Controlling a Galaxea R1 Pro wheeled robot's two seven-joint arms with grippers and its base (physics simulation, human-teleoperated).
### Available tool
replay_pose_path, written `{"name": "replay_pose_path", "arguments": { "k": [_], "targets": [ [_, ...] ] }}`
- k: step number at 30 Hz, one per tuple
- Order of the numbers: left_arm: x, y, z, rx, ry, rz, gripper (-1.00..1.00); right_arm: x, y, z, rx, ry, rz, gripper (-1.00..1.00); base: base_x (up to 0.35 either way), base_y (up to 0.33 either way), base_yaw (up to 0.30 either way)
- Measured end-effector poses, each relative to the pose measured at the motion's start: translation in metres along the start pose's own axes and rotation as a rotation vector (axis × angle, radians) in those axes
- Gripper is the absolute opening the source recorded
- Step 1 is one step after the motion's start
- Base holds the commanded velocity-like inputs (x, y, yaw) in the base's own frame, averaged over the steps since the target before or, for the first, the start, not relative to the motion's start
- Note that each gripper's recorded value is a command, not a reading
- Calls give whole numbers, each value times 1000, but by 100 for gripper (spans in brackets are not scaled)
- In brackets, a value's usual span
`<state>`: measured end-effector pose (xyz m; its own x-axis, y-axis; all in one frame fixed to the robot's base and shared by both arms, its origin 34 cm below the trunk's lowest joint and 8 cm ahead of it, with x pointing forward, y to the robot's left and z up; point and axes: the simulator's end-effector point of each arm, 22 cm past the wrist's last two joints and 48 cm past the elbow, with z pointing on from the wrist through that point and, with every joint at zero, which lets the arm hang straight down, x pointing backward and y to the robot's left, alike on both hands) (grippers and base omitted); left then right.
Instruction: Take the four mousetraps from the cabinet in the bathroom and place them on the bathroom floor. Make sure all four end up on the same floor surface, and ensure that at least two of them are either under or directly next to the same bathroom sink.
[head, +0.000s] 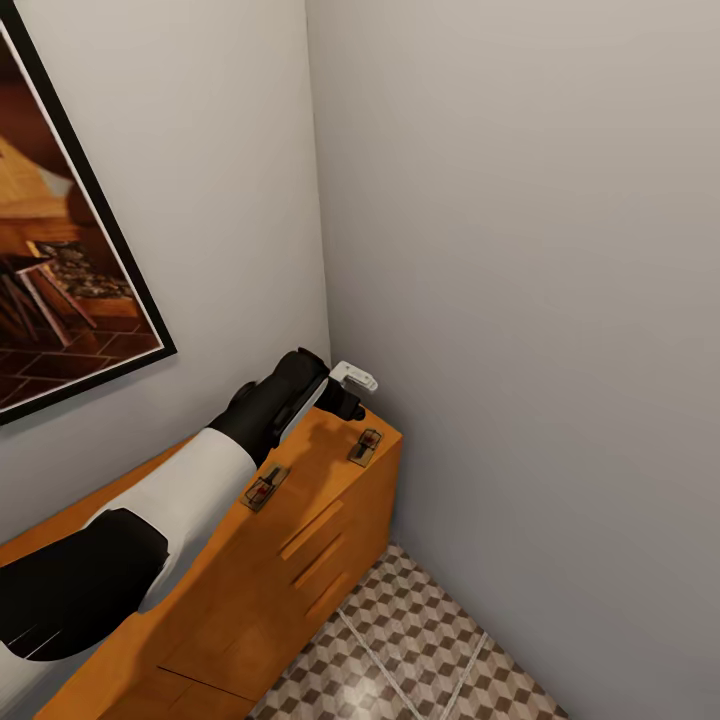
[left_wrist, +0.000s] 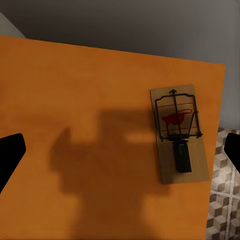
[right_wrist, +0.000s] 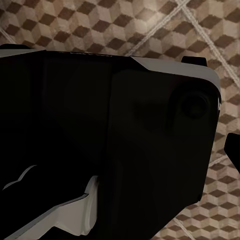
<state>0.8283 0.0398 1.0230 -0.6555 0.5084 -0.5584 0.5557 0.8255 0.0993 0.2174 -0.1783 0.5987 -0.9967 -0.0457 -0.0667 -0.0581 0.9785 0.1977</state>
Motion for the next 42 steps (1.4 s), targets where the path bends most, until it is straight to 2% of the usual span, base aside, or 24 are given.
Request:
{"name": "replay_pose_path", "arguments": {
  "k": [42],
  "targets": [
    [22,-4,32,28,45,-13,100,22,1,4,-4,52,10,100,0,0,0]
  ]
}}
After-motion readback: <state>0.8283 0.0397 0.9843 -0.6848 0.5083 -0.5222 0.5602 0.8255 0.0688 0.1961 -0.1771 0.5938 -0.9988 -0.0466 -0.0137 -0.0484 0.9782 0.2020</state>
